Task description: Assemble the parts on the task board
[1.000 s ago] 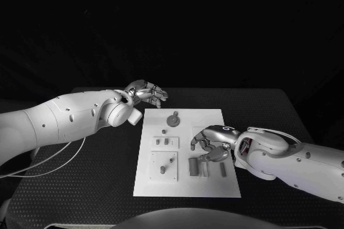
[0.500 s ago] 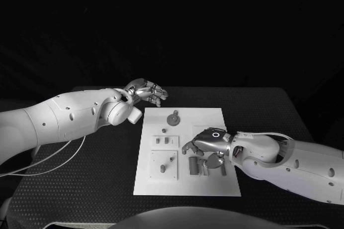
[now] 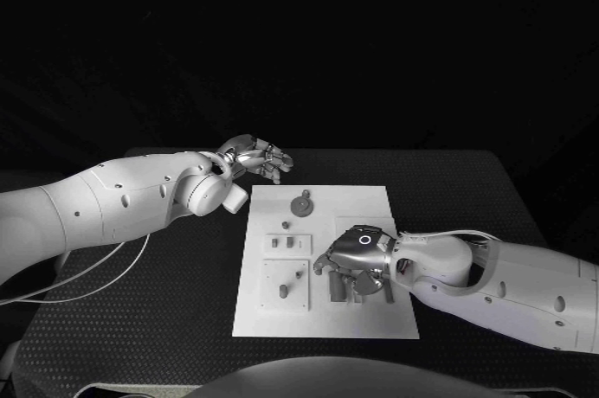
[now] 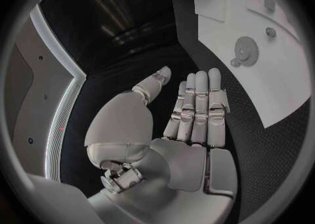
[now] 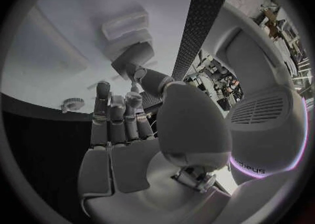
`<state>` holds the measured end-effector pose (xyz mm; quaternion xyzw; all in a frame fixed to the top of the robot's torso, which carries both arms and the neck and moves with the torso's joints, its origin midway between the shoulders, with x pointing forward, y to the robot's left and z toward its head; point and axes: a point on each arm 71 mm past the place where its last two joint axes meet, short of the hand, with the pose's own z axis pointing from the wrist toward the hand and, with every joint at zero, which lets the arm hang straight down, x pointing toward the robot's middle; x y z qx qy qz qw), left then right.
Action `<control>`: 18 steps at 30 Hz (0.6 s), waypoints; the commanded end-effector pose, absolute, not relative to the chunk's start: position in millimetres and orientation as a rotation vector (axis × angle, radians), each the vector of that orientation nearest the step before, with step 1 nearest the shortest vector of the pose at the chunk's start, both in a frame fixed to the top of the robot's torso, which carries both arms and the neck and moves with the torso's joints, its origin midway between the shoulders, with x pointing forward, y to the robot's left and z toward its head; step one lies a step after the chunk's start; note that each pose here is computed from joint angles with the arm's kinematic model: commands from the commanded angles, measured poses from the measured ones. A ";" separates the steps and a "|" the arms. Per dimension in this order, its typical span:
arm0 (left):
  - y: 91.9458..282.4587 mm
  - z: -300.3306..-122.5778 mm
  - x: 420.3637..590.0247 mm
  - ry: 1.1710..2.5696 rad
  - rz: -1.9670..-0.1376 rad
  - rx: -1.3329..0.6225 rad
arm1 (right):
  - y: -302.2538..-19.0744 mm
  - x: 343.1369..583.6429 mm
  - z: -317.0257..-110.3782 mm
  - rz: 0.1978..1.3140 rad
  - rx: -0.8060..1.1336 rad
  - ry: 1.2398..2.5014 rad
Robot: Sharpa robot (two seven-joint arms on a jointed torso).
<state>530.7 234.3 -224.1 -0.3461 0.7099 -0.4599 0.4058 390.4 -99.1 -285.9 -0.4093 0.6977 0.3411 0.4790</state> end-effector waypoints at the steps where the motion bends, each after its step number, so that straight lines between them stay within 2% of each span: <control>1: 231.9 -223.6 530.4 1.800 -1.180 -0.870 | -98.7 388.4 -291.7 0.801 -1.058 1.718; 18: 231.7 -223.9 530.0 1.806 -1.182 -0.870 | -102.1 387.8 -307.7 0.776 -1.065 1.778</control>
